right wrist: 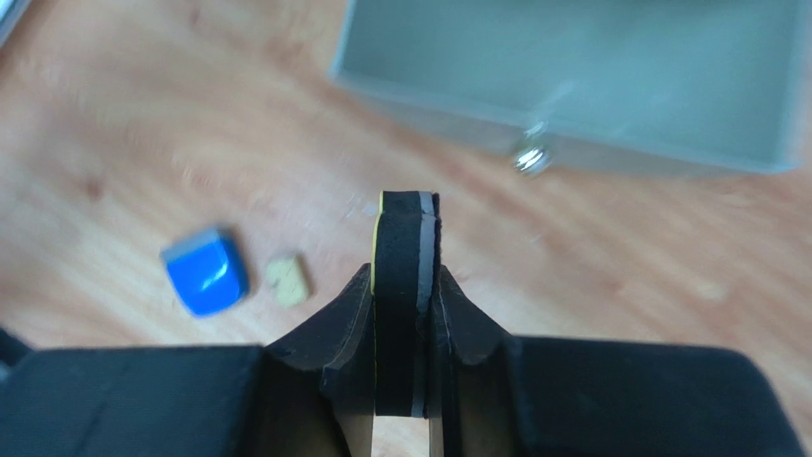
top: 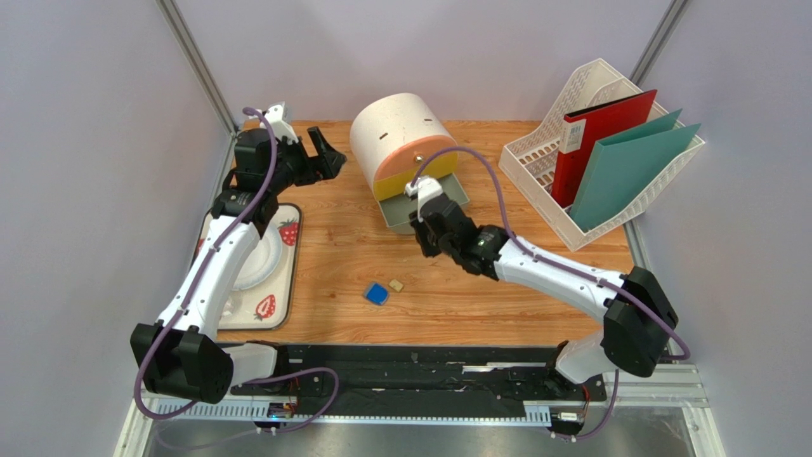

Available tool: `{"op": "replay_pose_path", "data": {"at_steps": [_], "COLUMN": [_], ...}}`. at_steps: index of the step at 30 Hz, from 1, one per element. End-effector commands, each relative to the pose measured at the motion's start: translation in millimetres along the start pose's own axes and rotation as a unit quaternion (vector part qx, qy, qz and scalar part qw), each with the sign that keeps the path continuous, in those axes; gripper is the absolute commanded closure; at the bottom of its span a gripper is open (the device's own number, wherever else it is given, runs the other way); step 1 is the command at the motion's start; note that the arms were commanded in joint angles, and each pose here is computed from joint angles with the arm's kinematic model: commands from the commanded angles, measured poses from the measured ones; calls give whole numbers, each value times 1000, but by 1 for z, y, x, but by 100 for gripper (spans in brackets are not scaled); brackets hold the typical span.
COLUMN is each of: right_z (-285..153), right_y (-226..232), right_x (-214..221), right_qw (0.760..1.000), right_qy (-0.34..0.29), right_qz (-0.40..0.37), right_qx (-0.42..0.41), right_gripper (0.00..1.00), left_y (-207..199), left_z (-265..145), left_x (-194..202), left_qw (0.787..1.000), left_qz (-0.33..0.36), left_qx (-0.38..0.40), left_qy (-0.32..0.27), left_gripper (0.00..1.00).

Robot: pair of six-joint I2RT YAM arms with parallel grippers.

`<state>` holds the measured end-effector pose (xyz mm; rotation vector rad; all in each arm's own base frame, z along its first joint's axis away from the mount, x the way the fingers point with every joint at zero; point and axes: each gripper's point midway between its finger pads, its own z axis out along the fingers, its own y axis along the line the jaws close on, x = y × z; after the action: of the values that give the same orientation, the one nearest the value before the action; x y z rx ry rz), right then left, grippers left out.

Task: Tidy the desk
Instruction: Pick up the stationery from the center of the board, then place the stationery in the drawer.

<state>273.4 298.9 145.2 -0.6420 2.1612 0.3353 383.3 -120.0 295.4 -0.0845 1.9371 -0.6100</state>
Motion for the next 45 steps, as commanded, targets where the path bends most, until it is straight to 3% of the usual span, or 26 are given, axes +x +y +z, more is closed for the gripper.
{"op": "replay_pose_path", "data": {"at_steps": [1,7,16,18,21,31,36,41,45], "right_z": [0,39,83,83,83,79,19,10,13], "right_y": [-36,-50,-54,-54,-57,-59,-16,27,53], "right_x": [-69,-98,-84,-88,-92,-91,-98,-31,21], "right_qw": [996,995,992,992,990,987,983,994,990], "right_qy": [-66,-68,-57,-64,-80,-81,-148,-44,28], "right_qz": [29,58,84,89,91,112,104,39,12], "right_qx": [48,54,69,69,73,83,-21,-90,-139], "right_gripper": [84,82,74,73,60,53,47,44,44], "left_y": [-2,-3,-4,-4,-5,-9,-7,-5,-3], "left_z": [-8,-6,-3,-3,-3,-7,-13,-17,-20], "left_x": [-7,-4,-2,-1,-1,-2,-4,-2,0], "left_qw": [1000,1000,1000,1000,1000,1000,1000,1000,1000], "left_qz": [5,2,-2,-4,-4,-4,4,5,4], "left_qx": [5,10,17,18,19,26,18,13,7], "left_qy": [-15,-11,-8,-6,-8,-9,-12,-14,-13], "left_gripper": [2,2,2,2,2,2,2,2,2]}}
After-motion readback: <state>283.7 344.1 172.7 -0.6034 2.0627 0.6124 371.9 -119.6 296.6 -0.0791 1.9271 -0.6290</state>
